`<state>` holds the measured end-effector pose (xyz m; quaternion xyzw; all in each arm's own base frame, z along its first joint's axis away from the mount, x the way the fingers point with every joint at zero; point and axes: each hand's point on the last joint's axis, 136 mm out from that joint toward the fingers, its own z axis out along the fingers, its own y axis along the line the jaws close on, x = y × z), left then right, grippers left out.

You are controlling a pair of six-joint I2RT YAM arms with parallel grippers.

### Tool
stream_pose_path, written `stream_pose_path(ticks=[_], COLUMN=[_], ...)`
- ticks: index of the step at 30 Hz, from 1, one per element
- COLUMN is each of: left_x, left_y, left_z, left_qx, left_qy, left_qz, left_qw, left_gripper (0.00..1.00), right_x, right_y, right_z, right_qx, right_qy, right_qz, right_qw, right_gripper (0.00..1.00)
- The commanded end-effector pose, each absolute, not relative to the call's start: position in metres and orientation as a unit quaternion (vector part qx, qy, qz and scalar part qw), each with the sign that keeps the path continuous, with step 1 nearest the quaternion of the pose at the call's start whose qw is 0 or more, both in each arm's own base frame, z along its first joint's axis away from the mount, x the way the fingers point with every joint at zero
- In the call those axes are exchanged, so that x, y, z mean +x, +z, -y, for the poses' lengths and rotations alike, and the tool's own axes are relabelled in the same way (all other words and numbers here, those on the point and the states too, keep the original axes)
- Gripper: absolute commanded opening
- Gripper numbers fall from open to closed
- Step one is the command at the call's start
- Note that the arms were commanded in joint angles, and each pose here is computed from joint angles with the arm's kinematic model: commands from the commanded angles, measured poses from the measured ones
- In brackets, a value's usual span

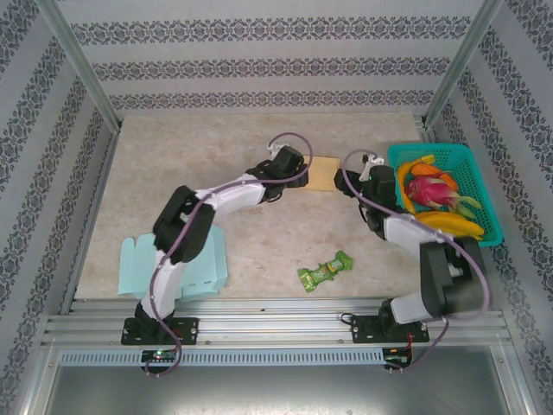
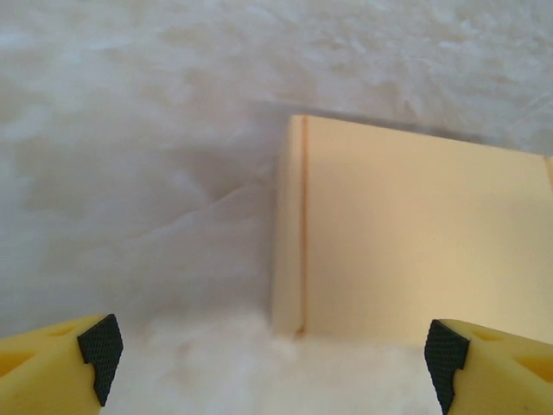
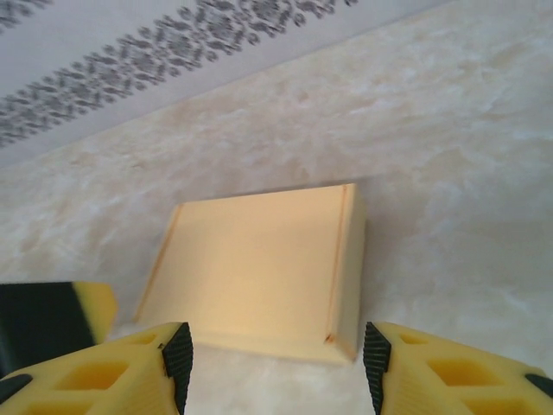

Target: Fold the paper box

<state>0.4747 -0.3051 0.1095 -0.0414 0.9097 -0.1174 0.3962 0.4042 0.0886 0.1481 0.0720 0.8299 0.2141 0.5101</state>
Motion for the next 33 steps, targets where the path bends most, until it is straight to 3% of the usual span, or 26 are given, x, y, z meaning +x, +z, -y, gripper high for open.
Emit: stream_pose_path(ticks=[1,7,13,24,33], left_x=[0.447,0.359,0.296,0.248,0.236], left_y=[0.143,0.103,0.078,0.084,0.059], left_z=[0.265,0.178,0.126,0.093,0.086], left_qx=[-0.093,-0.161,-0.178,-0.159,-0.139], left_qy=[-0.113,-0.039,-0.004,0.048,0.068], left_qz=[-0.897,-0.916,-0.922,-0.921,-0.932], left_qw=[0.417,0.366,0.345,0.352,0.328], left_gripper=[0.92,0.92,0.91,0.89,0.87], right_x=[0.364,0.284,0.23,0.214,0.208], right_y=[0.15,0.158,0.153,0.133,0.122], right_z=[-0.109,-0.17,-0.212,-0.242,-0.276], right_qx=[0.039,-0.084,-0.169,-0.206,-0.244], right_qy=[0.222,0.232,0.262,0.254,0.267], right_qz=[-0.831,-0.822,-0.816,-0.827,-0.832], right_qw=[0.509,0.514,0.487,0.457,0.421], right_gripper=[0.56,0.57,0.57,0.57,0.56])
